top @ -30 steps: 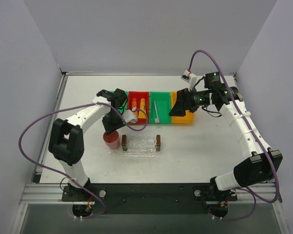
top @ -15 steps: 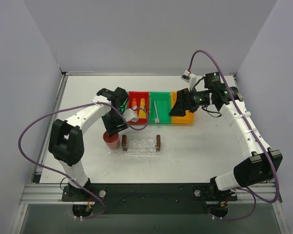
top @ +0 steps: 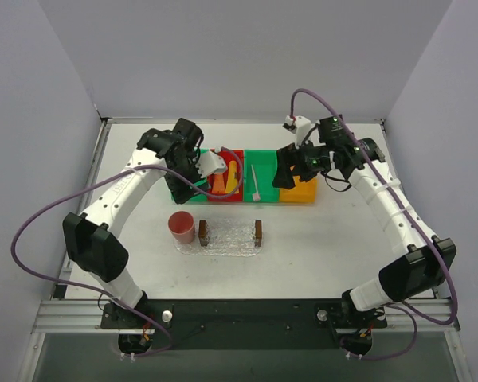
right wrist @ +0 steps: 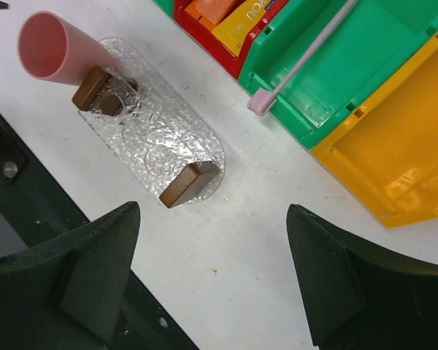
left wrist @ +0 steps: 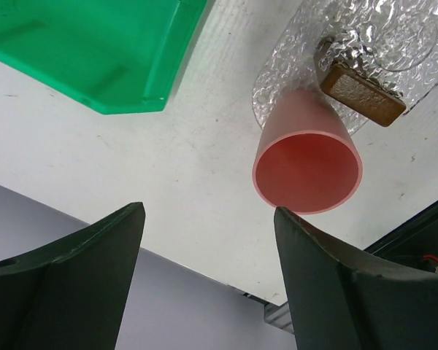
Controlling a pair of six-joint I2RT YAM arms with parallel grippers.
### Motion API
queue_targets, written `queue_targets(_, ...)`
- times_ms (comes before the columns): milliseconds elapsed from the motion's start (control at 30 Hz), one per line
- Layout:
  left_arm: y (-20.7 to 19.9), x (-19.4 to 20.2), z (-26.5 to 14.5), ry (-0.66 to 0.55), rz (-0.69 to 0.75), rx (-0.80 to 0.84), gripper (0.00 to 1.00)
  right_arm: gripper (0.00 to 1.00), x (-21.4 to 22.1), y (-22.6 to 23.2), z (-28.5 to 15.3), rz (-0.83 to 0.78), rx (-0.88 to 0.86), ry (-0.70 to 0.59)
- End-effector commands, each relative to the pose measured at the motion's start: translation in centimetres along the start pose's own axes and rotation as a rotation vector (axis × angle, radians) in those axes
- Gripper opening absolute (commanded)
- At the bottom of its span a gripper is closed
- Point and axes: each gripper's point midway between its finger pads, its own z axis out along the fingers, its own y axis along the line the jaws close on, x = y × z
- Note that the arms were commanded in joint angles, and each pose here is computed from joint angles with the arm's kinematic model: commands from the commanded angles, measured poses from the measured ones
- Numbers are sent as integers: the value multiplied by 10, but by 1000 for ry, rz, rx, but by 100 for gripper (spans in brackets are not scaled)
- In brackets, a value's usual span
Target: Prepare toiletry sets of a toothbrush and toothpaste on the tray
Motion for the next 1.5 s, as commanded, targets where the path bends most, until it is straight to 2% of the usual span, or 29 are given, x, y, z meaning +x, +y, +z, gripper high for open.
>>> queue_targets(0, 10, -15, -38, -130, -47, -63, 82, 75, -13, -11, 14, -115, 165, 28)
queue_targets(233, 25, -37, -44, -284, -211, -148, 82, 69, -29, -20, 45, -91, 199, 17)
queue_targets(333, 38, -46, -51, -395, -289, -165, 82, 67, -35, -21, 58, -104, 215, 9)
queue_targets(600, 85, -15, -92, -658, -549, -233, 81, 57, -57, -8, 87, -152, 256, -21)
queue_targets(800, 86, 12, -84, -692, -630, -255, 81, 51, -69, 12, 128, -180, 306, -19)
queue_targets(1033, 81, 26, -72, -700, -661, -265, 81, 55, -67, 19, 183, -167, 321, -14)
queue_targets(1467, 78, 36, -68, -698, -679, -301, 81, 56, -66, 3, 239, -81, 326, 15)
